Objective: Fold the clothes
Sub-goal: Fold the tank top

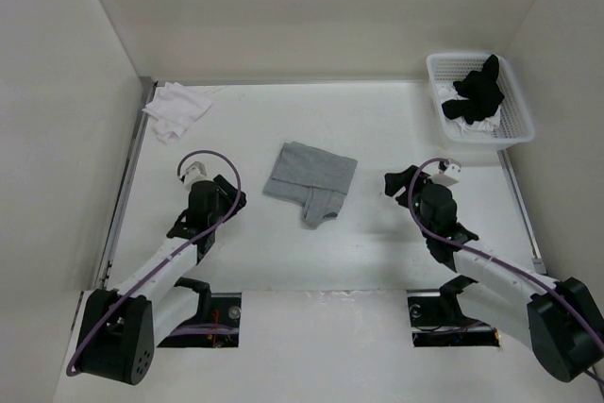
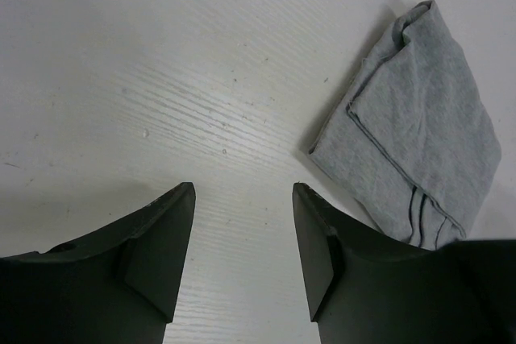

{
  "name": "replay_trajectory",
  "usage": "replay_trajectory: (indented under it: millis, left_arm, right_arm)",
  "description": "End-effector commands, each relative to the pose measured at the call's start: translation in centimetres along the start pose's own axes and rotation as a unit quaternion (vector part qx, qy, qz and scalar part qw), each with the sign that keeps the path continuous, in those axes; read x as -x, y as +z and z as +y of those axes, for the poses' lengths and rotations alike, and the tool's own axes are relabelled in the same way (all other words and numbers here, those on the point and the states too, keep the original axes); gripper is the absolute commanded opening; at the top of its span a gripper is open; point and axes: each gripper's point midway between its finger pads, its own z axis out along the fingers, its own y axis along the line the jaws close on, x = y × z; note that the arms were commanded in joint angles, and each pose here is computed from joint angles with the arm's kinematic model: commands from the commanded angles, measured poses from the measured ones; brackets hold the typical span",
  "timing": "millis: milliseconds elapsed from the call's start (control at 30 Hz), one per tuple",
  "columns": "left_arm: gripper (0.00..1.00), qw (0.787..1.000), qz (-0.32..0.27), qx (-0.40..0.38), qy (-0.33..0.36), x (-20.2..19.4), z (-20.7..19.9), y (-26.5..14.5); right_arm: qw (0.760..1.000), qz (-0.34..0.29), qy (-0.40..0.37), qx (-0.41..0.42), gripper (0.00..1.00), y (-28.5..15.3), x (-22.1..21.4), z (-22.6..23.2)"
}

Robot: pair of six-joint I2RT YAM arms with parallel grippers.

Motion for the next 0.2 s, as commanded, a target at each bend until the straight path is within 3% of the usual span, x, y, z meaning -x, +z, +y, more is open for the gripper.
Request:
replay_trajectory:
  millis: [0,100,167]
  left_arm:
    - [0.5,0.999,-0.03,-0.036,0.003,2.19,-2.69,0.22]
    - [0.49,0.999,-0.018,-0.034,0.015,1.62,-3.01,0.64]
    - [0.54,0.999,-0.018,-0.038,0.019,1.53,-3.49,0.7]
  right_arm:
    - [0.999,-0.023,0.016,0.021,0.74,0.17,1.37,1.17]
    - [0.999,-0.022,0.015,0.02,0.74,0.21,1.35,1.18]
    - [0.999,-0.022,0.015,0.02,0.74,0.21,1.35,1.18]
